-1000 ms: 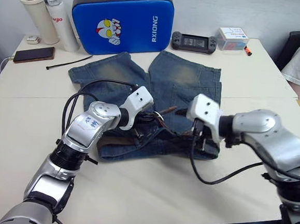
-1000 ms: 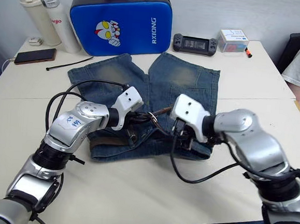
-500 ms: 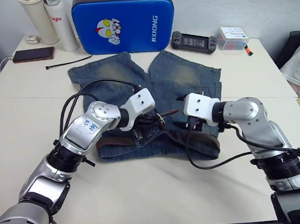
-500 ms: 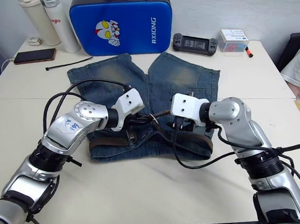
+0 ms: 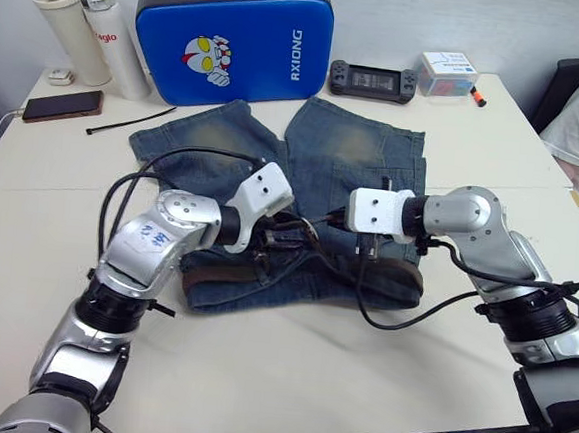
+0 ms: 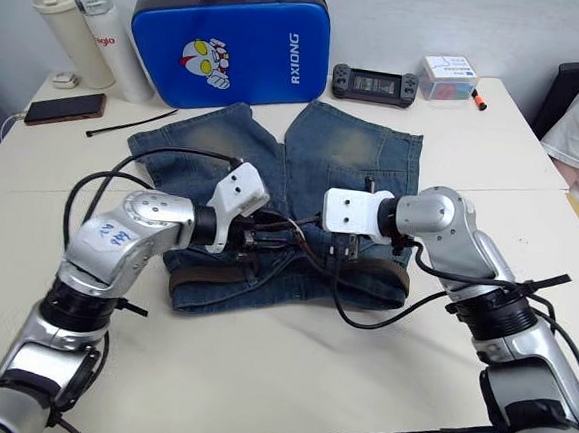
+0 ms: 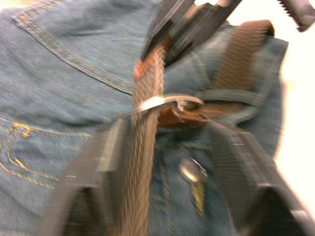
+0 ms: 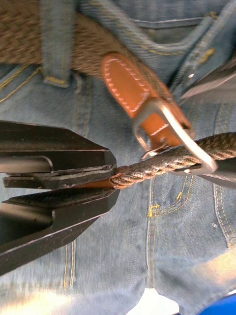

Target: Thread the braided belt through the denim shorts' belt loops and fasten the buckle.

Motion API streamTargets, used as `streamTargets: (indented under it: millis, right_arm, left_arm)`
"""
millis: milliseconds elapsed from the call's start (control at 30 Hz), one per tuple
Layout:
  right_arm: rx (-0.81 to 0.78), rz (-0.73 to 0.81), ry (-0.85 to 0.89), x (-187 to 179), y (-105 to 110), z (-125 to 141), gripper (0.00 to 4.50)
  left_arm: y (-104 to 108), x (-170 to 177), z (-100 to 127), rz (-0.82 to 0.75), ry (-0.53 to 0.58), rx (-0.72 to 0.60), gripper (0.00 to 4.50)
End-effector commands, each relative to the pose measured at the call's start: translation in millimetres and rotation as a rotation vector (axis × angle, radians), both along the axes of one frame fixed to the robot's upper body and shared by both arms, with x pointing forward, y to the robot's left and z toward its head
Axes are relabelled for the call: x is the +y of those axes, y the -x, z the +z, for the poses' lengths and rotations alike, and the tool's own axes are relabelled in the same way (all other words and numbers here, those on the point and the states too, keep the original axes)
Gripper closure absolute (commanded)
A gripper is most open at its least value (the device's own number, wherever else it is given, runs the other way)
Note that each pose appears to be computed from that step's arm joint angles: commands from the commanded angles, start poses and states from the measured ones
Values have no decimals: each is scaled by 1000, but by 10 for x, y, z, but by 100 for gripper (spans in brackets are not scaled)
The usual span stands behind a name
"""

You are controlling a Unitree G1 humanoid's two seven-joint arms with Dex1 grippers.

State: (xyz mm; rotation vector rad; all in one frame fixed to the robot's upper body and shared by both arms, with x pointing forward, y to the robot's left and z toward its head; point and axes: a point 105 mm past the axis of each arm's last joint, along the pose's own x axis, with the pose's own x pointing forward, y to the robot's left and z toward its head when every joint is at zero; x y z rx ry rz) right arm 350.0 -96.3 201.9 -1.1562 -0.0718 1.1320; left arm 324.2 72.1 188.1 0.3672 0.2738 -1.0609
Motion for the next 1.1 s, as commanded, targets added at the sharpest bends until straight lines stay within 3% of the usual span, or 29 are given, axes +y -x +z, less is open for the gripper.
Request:
streamTargets:
  millis: [33,200,500,800,900,1000,1100]
  right_arm:
    - [-149,15,6,-147,11,303,450]
    - [-238,-15,35,-362,-14,445,450]
    - [-323,-100,99,-680,-107,617,450]
    - [-192,-86,-41,-355,-52,657,450]
    - [-167,-83,-48,-304,-31,626,450]
    - [-157,-88,-54,-301,-24,623,450]
    - [-151,-91,-56,-308,-12,625,450]
  left_arm:
    - [50,202,126,14,11,-2,22]
    - [30,343,123,43,-9,4,6]
    - [-28,206,231,36,49,-28,6]
    - [-112,-335,407,26,201,-34,6]
    - [-137,-511,436,30,206,-48,6]
    - [-122,-580,395,16,201,-34,83]
    - [-102,-604,358,7,194,-20,222]
